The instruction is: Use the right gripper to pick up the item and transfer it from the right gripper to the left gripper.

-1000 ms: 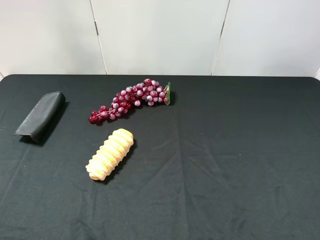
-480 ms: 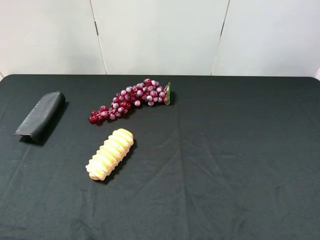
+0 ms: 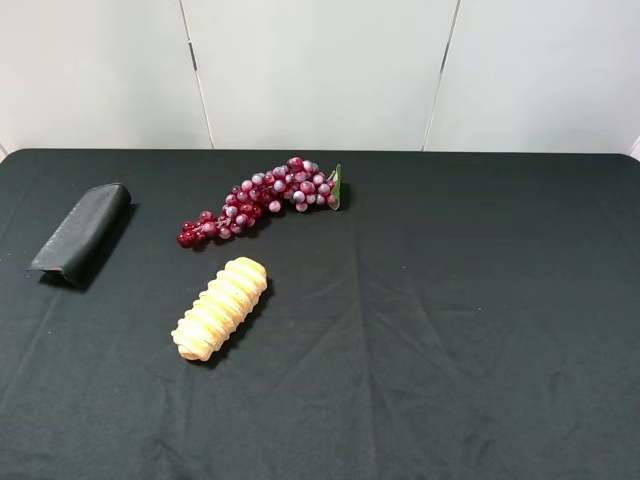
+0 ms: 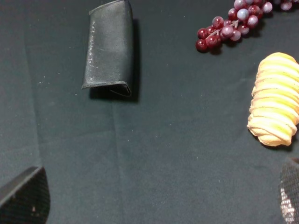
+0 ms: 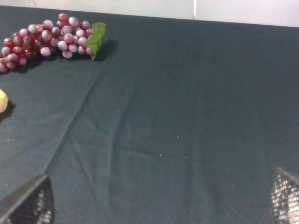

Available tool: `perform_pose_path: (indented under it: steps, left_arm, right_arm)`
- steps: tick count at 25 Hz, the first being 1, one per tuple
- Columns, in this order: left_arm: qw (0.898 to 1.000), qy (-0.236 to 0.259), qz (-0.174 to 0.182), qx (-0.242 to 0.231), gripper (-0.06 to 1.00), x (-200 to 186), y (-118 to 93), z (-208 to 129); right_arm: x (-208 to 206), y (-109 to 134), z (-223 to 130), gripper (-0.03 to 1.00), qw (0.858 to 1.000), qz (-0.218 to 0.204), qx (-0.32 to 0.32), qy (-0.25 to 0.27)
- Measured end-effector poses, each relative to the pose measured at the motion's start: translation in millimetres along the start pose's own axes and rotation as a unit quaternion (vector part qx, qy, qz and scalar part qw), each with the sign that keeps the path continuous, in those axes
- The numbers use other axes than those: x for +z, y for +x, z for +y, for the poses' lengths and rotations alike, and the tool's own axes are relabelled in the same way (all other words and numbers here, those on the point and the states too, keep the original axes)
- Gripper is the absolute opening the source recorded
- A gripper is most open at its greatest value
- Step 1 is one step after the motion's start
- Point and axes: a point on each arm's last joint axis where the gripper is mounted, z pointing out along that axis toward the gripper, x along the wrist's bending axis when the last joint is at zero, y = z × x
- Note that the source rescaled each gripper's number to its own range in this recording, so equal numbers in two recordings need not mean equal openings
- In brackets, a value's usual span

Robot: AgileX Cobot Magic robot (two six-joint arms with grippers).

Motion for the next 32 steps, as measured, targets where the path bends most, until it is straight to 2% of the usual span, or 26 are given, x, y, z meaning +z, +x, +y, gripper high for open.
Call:
perform_pose_path:
  steps: [4, 5, 10, 13, 23, 32]
  left_arm:
    - [1.000, 0.000, 0.002, -0.001, 0.95, 0.0, 0.0, 0.0]
    - [1.000, 0.000, 0.005, -0.003, 0.95, 0.0, -0.1, 0.0]
    - [0.998, -0.004, 0.049, -0.034, 0.95, -0.3, -1.5, 0.2]
    - [0.996, -0.005, 0.071, -0.049, 0.95, -0.5, -2.2, 0.2]
    - [0.996, -0.005, 0.076, -0.053, 0.95, -0.5, -2.3, 0.2]
    - [0.996, -0.004, 0.076, -0.053, 0.95, -0.5, -2.3, 0.1]
  right_arm:
    - [0.0, 0.0, 0.0, 1.00, 1.000, -0.002, 0.001, 0.000]
    - [0.1, 0.1, 0.0, 1.00, 1.000, -0.014, 0.006, -0.001]
    - [0.5, 0.5, 0.2, 1.00, 0.997, -0.070, 0.033, -0.003]
    - [0.6, 0.6, 0.3, 1.00, 0.995, -0.089, 0.041, -0.004]
    - [0.9, 0.9, 0.4, 1.00, 0.990, -0.128, 0.059, -0.005]
    - [0.9, 0.9, 0.3, 1.00, 0.990, -0.130, 0.060, -0.005]
